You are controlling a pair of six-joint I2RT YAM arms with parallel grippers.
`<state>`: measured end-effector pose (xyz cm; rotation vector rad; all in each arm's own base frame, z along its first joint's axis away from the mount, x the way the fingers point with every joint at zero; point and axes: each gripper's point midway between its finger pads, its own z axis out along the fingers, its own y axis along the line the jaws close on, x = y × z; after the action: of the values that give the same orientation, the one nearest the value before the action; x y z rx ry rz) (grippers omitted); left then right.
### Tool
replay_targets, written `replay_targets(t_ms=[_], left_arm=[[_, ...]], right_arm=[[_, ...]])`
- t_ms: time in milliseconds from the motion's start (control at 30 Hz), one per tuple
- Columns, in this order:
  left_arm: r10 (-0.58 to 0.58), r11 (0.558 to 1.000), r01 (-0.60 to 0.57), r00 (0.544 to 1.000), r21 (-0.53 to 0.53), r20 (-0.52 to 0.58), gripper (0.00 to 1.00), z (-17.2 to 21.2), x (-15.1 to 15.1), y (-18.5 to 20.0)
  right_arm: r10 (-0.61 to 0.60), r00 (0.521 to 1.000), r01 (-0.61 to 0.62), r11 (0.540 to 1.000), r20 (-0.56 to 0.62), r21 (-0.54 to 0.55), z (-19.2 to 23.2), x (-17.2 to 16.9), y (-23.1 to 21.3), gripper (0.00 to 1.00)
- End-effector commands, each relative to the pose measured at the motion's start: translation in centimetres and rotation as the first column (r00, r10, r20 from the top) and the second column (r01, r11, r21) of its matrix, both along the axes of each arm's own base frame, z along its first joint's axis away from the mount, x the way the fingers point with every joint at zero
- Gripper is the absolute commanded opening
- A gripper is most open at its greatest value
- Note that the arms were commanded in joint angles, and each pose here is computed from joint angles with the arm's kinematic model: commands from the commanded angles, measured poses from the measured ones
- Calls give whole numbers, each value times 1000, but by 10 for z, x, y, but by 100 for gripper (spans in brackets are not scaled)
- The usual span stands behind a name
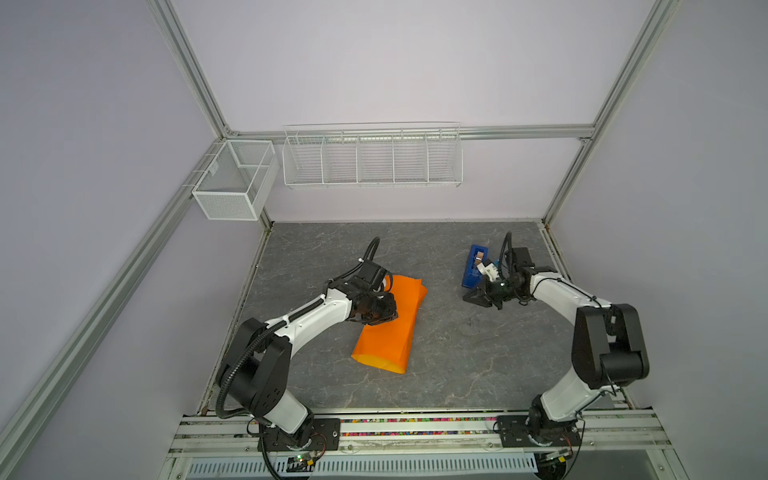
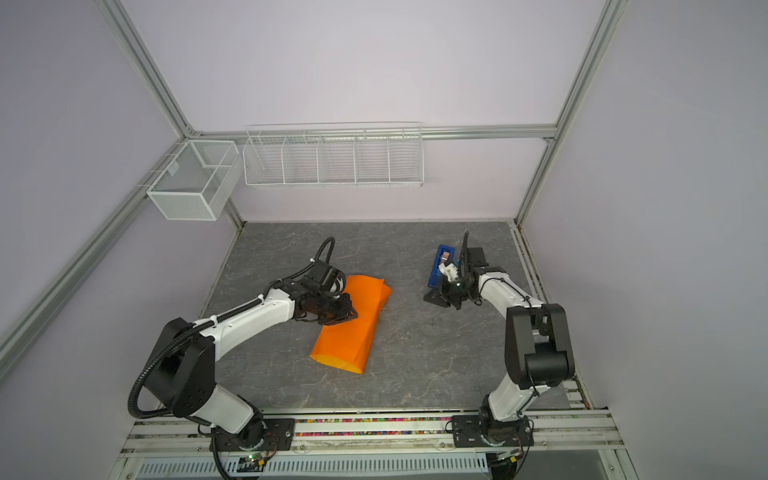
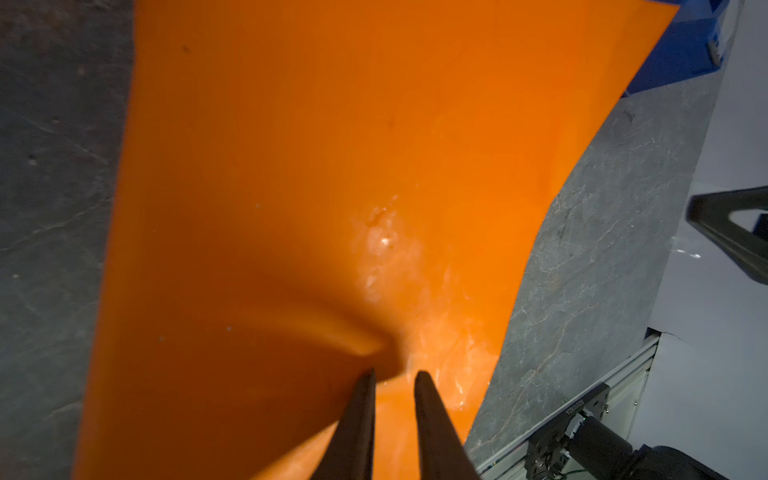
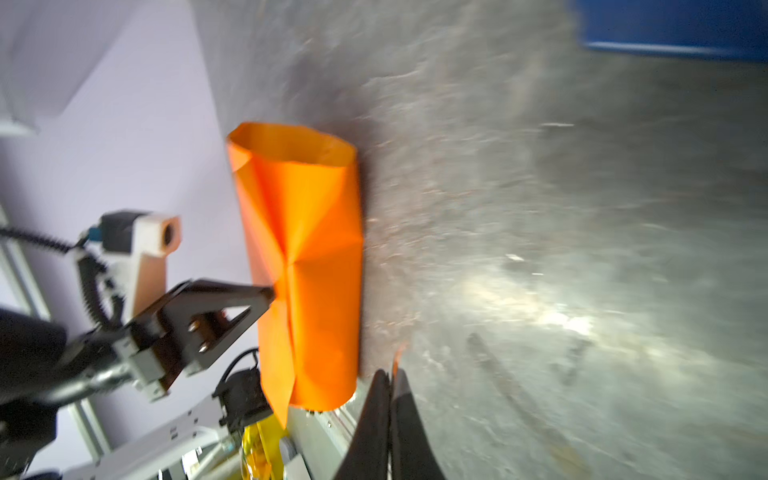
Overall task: Wrap the gift box in paper
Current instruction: 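Bring the right gripper to the paper seam beside the left gripper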
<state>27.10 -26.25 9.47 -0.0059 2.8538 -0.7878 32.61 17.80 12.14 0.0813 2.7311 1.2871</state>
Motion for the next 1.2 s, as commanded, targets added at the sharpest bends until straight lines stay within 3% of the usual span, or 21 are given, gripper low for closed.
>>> replay_targets(t_ms=[0,233,500,700,1167], left_arm=[[27,987,-5,990,162,-137,20,-50,-28,29],[27,987,-4,990,159,-140,20,-51,-29,29],[25,988,-3,990,156,-140,20,-51,-29,28],[24,988,-2,990,155,-140,20,-51,-29,29],[22,988,0,990,156,-139,20,-51,-30,29]], right_arm=[[204,978,-206,976,33,73,32,-38,47,7],[467,880,-473,877,82,80,52,-82,120,7],[627,778,-628,772,42,96,34,-106,165,7],[660,751,-655,749,-29,100,7,-107,164,7],[622,766,-627,778,-161,22,-21,-96,131,7]])
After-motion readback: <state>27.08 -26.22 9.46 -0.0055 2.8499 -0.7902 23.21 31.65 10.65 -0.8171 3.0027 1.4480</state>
